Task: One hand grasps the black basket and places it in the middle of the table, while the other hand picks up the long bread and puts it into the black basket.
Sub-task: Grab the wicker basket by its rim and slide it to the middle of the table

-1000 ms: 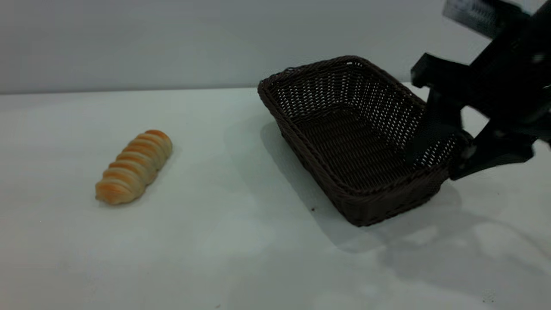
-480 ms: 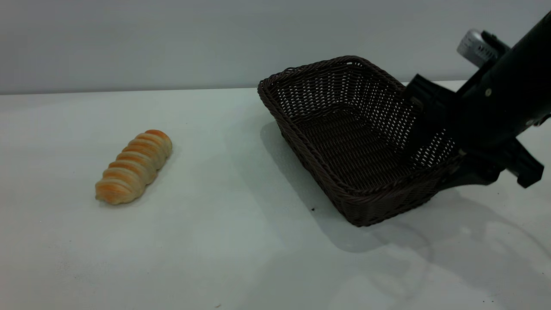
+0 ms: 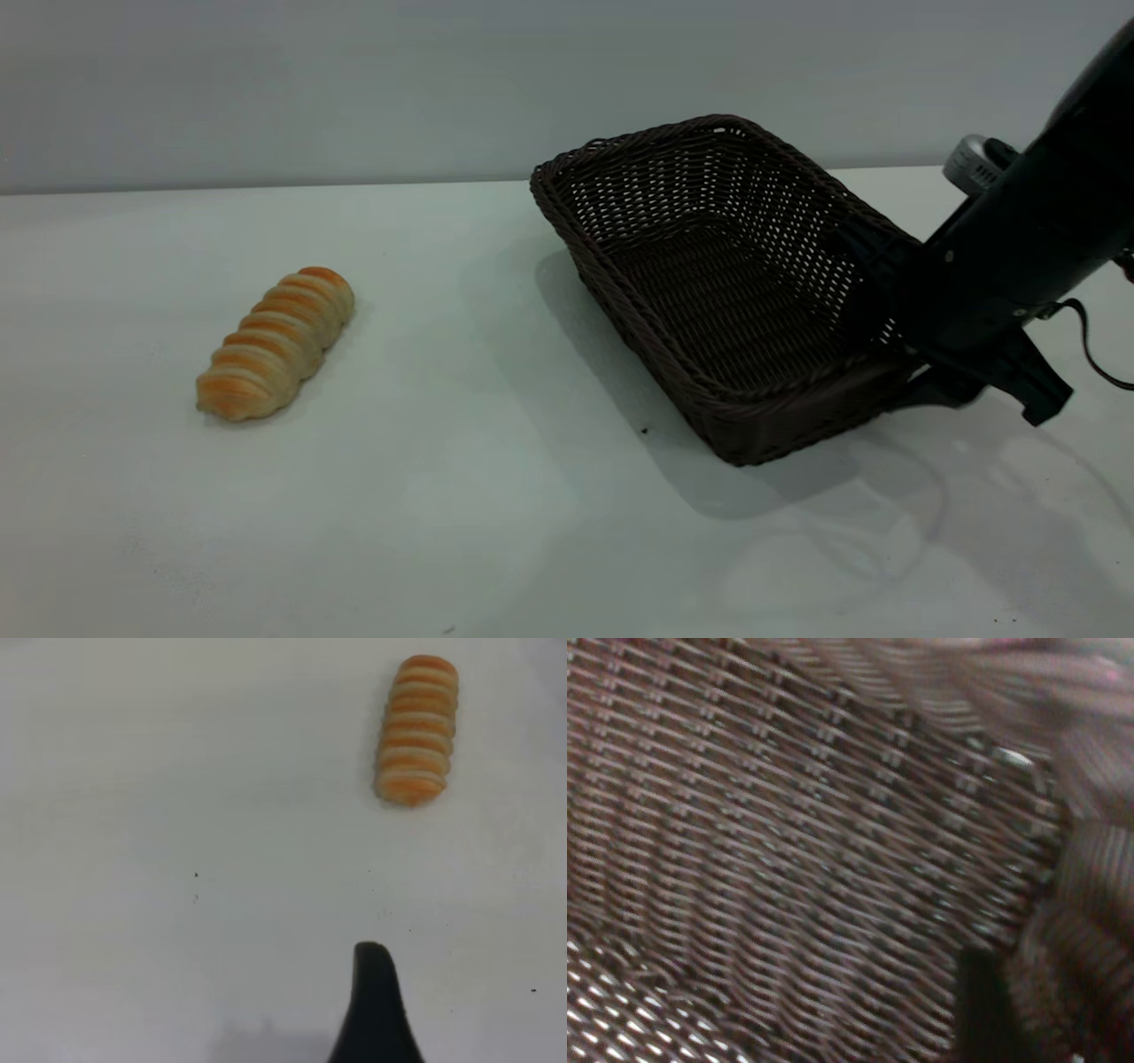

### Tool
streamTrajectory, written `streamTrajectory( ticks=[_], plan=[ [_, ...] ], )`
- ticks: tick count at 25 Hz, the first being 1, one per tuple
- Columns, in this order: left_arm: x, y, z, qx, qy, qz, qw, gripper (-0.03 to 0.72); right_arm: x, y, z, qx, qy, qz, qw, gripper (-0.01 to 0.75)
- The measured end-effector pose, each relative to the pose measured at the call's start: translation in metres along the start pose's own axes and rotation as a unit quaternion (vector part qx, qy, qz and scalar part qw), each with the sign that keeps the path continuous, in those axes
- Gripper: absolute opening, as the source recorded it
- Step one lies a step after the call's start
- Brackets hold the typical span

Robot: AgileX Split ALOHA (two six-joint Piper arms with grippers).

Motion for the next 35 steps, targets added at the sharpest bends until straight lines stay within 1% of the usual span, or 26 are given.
streamTrajectory(
  ticks=[2, 4, 5, 7, 8, 11, 13, 14, 16, 18, 20, 23, 27, 31, 33, 35],
  plan=[
    [0.0, 0.0, 0.0, 0.0, 0.0, 0.0, 1.0, 0.587, -0.001, 0.003, 0.0, -0.003, 0.002, 0.011, 1.0, 0.201],
    [0.0, 0.0, 0.0, 0.0, 0.0, 0.0, 1.0, 0.587, -0.004, 0.007, -0.004, -0.011, -0.004, 0.014, 1.0, 0.099],
    [0.0, 0.0, 0.0, 0.0, 0.0, 0.0, 1.0, 0.587, -0.004, 0.009, -0.007, -0.015, -0.001, -0.006, 1.0, 0.092],
    [0.0, 0.0, 0.0, 0.0, 0.0, 0.0, 1.0, 0.587, -0.002, 0.014, -0.013, -0.025, 0.007, -0.021, 0.999, 0.093],
    [0.0, 0.0, 0.0, 0.0, 0.0, 0.0, 1.0, 0.587, -0.006, 0.016, -0.018, -0.03, 0.002, -0.028, 0.999, 0.093],
    [0.0, 0.0, 0.0, 0.0, 0.001, 0.0, 1.0, 0.587, -0.029, 0.018, -0.04, -0.05, -0.019, -0.064, 0.997, 0.093],
    [0.0, 0.0, 0.0, 0.0, 0.001, 0.0, 1.0, 0.587, -0.045, 0.015, -0.055, -0.062, -0.016, -0.104, 0.993, 0.093],
    [0.0, 0.0, 0.0, 0.0, 0.001, 0.0, 1.0, 0.587, -0.053, 0.011, -0.059, -0.066, -0.006, -0.123, 0.99, 0.093],
    [0.0, 0.0, 0.0, 0.0, 0.001, 0.0, 1.0, 0.587, -0.064, 0.005, -0.065, -0.07, 0.021, -0.171, 0.982, 0.093],
    [0.0, 0.0, 0.0, 0.0, 0.001, 0.0, 1.0, 0.587, -0.069, 0.002, -0.069, -0.068, 0.045, -0.227, 0.97, 0.093],
    [0.0, 0.0, 0.0, 0.0, 0.001, 0.0, 1.0, 0.587, -0.07, 0.005, -0.071, -0.067, 0.069, -0.276, 0.956, 0.093],
    [0.0, 0.0, 0.0, 0.0, 0.001, 0.0, 1.0, 0.587, -0.069, 0.017, -0.068, -0.067, 0.093, -0.327, 0.938, 0.093],
    [0.0, 0.0, 0.0, 0.0, 0.001, 0.0, 1.0, 0.587, -0.056, 0.038, -0.048, -0.073, 0.117, -0.365, 0.921, 0.093],
    [0.0, 0.0, 0.0, 0.0, 0.002, 0.0, 1.0, 0.587, -0.039, 0.055, -0.026, -0.079, 0.135, -0.387, 0.909, 0.094],
    [0.001, 0.0, 0.0, -0.001, 0.004, 0.0, 1.0, 0.587, -0.034, 0.058, -0.018, -0.079, 0.142, -0.386, 0.908, 0.097],
    [0.002, 0.0, 0.0, -0.001, 0.006, 0.0, 1.0, 0.587, -0.032, 0.056, -0.011, -0.077, 0.144, -0.379, 0.911, 0.108]
  ],
)
Point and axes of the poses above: a point on each arm's last joint axis where the gripper is mounted, z pointing out along that axis toward the gripper, y along the wrist's bending axis when the last joint is at zero, x = y × z, the point moved 5 cm from there along z, pointing out along that axis toward the gripper, and after that the axes turned 9 degrees about -z, right-handed, at the moved point
